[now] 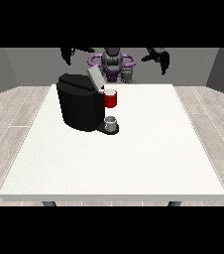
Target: Insert the coffee pod into the coffee machine and close the lid
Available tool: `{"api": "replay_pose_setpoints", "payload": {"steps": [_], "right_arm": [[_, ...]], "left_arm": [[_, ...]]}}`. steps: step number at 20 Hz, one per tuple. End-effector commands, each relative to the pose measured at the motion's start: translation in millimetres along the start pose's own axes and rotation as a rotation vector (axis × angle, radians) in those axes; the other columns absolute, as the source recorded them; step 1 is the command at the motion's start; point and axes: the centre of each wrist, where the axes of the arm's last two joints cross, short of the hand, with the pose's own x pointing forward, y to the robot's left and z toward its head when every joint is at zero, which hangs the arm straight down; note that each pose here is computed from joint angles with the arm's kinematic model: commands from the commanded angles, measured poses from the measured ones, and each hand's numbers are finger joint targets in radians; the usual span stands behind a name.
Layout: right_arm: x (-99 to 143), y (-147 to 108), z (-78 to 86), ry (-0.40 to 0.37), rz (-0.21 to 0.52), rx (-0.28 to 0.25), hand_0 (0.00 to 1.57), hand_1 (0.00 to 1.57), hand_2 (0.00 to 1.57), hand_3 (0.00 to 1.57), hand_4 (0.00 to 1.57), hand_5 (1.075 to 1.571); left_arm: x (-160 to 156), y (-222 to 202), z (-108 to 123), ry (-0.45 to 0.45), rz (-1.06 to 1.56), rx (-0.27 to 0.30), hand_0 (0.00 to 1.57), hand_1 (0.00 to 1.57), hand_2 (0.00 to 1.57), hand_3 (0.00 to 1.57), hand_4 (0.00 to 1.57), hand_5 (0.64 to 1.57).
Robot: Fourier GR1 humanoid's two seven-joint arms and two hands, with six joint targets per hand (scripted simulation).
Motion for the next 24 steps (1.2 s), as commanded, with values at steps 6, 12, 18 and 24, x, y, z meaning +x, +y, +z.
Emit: {"api": "replay_pose_setpoints", "payload": {"steps": [6,12,18,24], "right_arm": [[27,10,-28.8,0.018,-0.097,0.01,0.0,0.0,0.0,0.0,0.17,1.571],[35,25,-40.5,0.008,-0.075,0.03,0.0,0.0,0.0,0.0,0.0,1.571],[22,41,-37.3,-0.027,-0.034,0.127,0.0,0.0,0.0,0.0,0.0,1.571],[54,53,-55.6,-0.089,-0.02,0.141,0.0,0.0,0.0,0.0,0.07,1.571]], "left_arm": [[12,-3,20,-0.089,-0.001,0.031,0.0,0.0,0.0,0.0,0.37,1.571],[37,16,30,-0.116,-0.029,0.039,0.0,0.0,0.0,0.0,0.38,1.571],[54,27,35,-0.133,-0.046,0.102,0.0,0.0,0.0,0.0,0.34,1.571],[61,37,36,-0.182,-0.069,0.117,0.0,0.0,0.0,0.0,0.35,1.571]]}}
